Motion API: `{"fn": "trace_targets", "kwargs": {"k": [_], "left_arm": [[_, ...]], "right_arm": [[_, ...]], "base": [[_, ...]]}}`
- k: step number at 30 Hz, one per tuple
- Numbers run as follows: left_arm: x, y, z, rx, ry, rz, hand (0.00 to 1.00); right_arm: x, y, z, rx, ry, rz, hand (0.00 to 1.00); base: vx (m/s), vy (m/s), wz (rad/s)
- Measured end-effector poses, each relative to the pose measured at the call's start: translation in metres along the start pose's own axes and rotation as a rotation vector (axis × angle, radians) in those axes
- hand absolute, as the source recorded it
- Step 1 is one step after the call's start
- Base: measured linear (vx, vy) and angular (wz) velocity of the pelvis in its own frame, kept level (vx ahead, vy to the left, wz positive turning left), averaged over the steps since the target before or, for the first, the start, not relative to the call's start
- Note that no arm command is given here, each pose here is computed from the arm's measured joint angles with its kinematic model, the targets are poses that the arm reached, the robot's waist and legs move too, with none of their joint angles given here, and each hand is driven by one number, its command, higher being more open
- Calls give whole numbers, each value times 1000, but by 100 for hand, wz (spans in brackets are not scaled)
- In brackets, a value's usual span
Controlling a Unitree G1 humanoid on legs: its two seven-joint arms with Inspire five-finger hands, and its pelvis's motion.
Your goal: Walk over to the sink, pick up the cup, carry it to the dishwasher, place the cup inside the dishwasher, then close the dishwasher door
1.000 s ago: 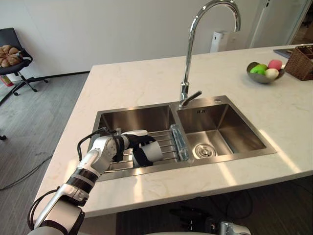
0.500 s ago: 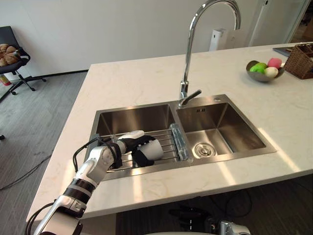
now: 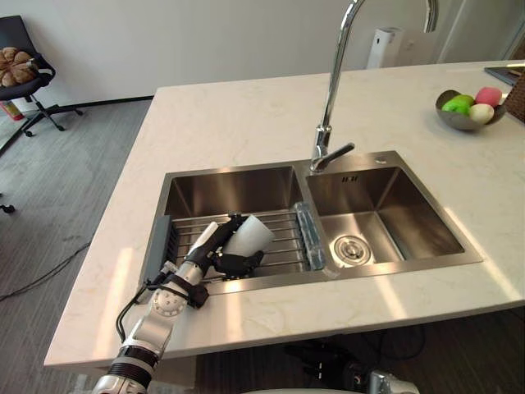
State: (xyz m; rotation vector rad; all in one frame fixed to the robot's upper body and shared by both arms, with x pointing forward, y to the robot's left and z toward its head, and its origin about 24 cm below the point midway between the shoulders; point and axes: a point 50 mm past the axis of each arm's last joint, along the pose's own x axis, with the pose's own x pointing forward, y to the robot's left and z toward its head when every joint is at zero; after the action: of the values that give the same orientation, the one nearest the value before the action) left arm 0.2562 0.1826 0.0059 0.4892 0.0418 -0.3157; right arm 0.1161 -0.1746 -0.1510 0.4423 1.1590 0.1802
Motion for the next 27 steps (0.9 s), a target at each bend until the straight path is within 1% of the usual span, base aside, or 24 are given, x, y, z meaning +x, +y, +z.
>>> {"fn": "trace_targets", "kwargs": {"k": [4,9,11,17,23,25,27], "left_arm": [[-9,4,3,-96,-32,108,0],[-16,18,30,-272,-190,270,0],[-20,27,46,-369,-289,363,0],[-30,37,80,-559,-522,492,0],[-45,46,104,-586,-680,627,0],[-49,48,110,-572,-717,668,0],[-58,48,112,-512,-719,709,0]], "right_arm": [[1,2,-2,7,-12,-10,100],[0,2,-7,19,-22,-20,100],[-3,0,-10,56,-43,-27,100],[-3,0,-13,79,-53,-29,100],[-4,-1,-18,98,-54,-49,100],[-5,-2,-20,95,-50,-72,100],[-4,-2,-21,83,-42,-92,100]], "base": [[-38,-14,5],[-24,-7,6],[4,-2,4],[-12,-19,6],[-40,-13,1],[-29,-4,4],[-6,-2,6]]}}
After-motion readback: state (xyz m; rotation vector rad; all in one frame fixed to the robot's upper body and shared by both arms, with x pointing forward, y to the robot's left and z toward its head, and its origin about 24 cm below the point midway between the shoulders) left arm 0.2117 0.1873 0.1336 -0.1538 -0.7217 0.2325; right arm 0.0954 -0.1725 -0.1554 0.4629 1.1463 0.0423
